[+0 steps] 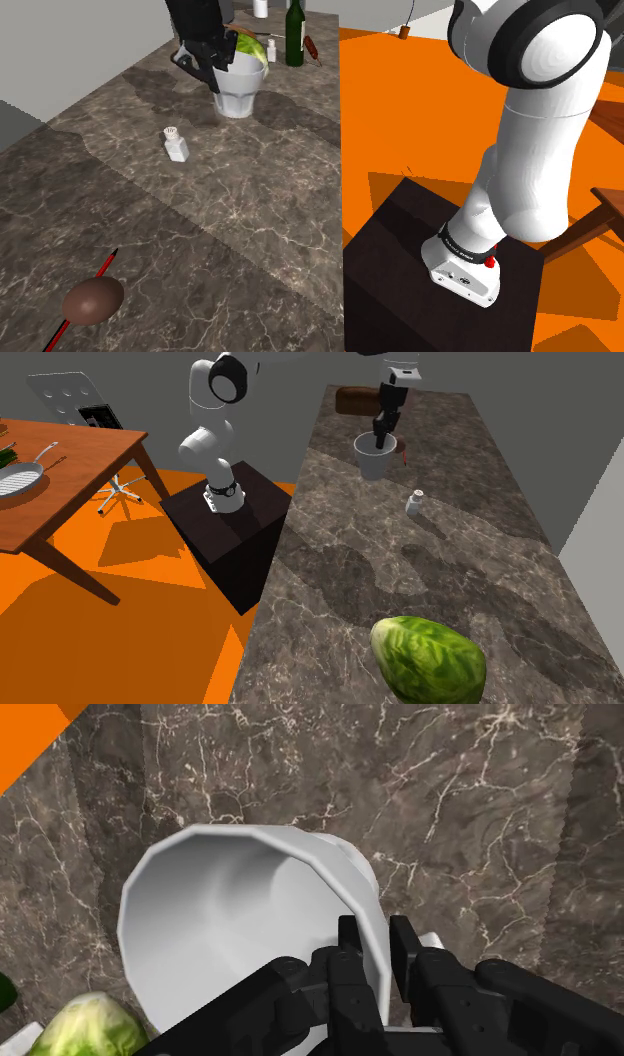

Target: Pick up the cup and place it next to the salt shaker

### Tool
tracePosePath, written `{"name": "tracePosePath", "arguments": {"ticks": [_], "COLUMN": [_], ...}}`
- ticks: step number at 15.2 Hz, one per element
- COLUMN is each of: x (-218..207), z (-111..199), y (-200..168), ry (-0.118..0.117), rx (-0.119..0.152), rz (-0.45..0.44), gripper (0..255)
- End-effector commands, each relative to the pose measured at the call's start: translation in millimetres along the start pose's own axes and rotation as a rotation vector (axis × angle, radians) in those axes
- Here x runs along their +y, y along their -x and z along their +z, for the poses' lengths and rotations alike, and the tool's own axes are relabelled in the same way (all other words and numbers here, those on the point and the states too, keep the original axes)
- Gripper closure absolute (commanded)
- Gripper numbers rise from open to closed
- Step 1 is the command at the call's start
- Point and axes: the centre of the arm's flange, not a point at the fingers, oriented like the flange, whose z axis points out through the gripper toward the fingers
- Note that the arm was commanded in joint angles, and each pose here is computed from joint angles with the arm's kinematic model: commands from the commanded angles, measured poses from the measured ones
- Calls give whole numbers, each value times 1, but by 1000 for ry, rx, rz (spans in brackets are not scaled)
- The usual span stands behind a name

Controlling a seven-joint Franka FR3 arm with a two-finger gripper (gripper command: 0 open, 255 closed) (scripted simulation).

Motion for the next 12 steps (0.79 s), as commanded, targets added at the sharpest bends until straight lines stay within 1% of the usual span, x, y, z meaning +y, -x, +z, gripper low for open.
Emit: {"name": "tracePosePath", "arguments": {"ticks": [1,12], "x": [-5,-16], "z": [7,64], "y": [2,7], "ry": [0,0], "rx": [1,1], "rz": [2,2], "gripper": [255,255]}}
